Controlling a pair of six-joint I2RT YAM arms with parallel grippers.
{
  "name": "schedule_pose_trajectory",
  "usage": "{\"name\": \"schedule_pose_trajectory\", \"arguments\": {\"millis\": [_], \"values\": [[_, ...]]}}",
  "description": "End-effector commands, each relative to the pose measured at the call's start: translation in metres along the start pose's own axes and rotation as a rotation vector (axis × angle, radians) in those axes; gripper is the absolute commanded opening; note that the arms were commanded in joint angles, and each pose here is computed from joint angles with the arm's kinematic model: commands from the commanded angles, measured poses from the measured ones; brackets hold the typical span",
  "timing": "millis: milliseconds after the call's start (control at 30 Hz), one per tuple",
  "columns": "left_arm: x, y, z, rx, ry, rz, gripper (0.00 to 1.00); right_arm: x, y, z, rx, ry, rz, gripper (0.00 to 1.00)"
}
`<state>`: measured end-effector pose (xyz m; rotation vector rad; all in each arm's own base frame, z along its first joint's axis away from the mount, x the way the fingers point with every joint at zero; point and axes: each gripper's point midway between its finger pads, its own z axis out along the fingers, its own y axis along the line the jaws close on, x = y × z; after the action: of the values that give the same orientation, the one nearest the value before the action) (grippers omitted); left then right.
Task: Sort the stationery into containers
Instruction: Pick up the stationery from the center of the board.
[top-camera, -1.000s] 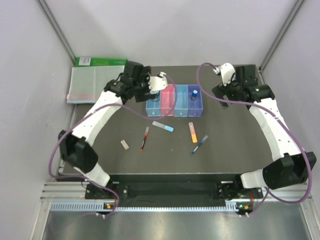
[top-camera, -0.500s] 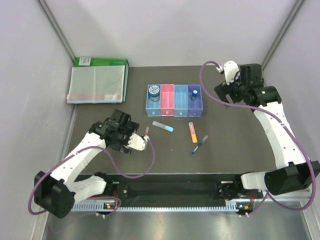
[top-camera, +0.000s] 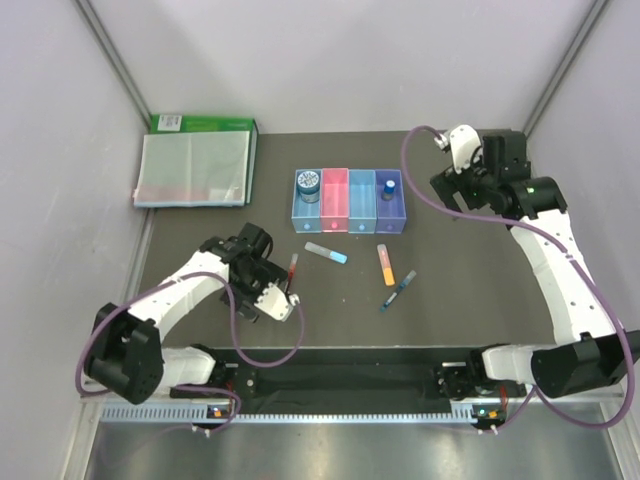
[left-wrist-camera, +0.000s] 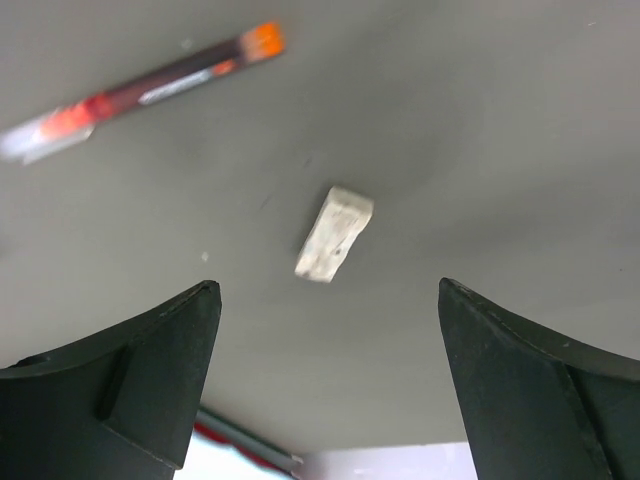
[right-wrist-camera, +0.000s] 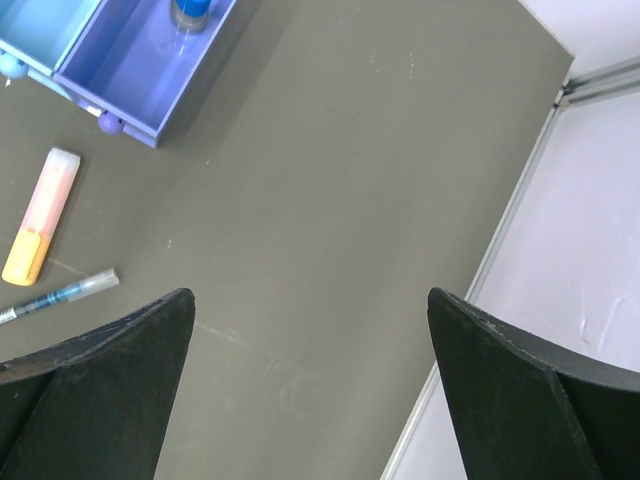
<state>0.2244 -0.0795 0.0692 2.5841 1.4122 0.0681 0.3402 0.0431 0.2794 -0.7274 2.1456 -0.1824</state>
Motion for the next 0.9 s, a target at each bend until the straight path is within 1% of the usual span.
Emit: {"name": "schedule_pose_trajectory", "arguments": {"millis": [0, 67, 167, 267, 367, 400, 500, 667, 733, 767, 867], "values": [[-0.012, -0.015, 0.011, 0.094, -0.068, 0.084, 0.94, -0.004, -0.004, -0.006, 0.015, -0.032, 0.006, 0.99], [-0.009, -0.009, 0.018, 0.066, -0.059, 0.089, 0.97, -0.005, -0.004, -0.005, 0.015, -0.032, 0.006, 1.00], [-0.005, -0.008, 0.031, 0.066, -0.044, 0.100, 0.98, -0.005, -0.004, -0.003, 0.013, -0.028, 0.009, 1.00], [-0.003, -0.008, 0.041, 0.078, -0.051, 0.093, 0.96, -0.003, -0.003, -0.002, 0.009, -0.019, 0.010, 1.00], [0.002, -0.010, 0.054, 0.099, -0.043, 0.099, 0.93, -0.001, -0.002, -0.001, 0.008, -0.015, 0.010, 1.00], [0.005, -0.004, 0.057, 0.076, -0.032, 0.101, 0.93, 0.000, -0.002, 0.000, 0.007, -0.009, 0.011, 1.00], [0.012, 0.002, 0.065, 0.074, -0.028, 0.088, 0.91, 0.001, -0.002, 0.002, 0.004, -0.003, 0.012, 1.00], [0.024, 0.003, 0.073, 0.108, -0.002, 0.077, 0.82, 0.001, -0.003, 0.003, 0.007, 0.000, 0.014, 0.99], [0.024, 0.005, 0.073, 0.104, -0.008, 0.066, 0.79, 0.000, -0.003, 0.004, 0.005, 0.001, 0.015, 1.00], [0.023, 0.006, 0.073, 0.100, -0.010, 0.064, 0.75, 0.000, -0.003, 0.004, 0.003, 0.000, 0.016, 1.00], [0.021, 0.011, 0.072, 0.073, -0.021, 0.055, 0.70, -0.002, -0.003, 0.005, 0.003, 0.000, 0.018, 1.00]]}}
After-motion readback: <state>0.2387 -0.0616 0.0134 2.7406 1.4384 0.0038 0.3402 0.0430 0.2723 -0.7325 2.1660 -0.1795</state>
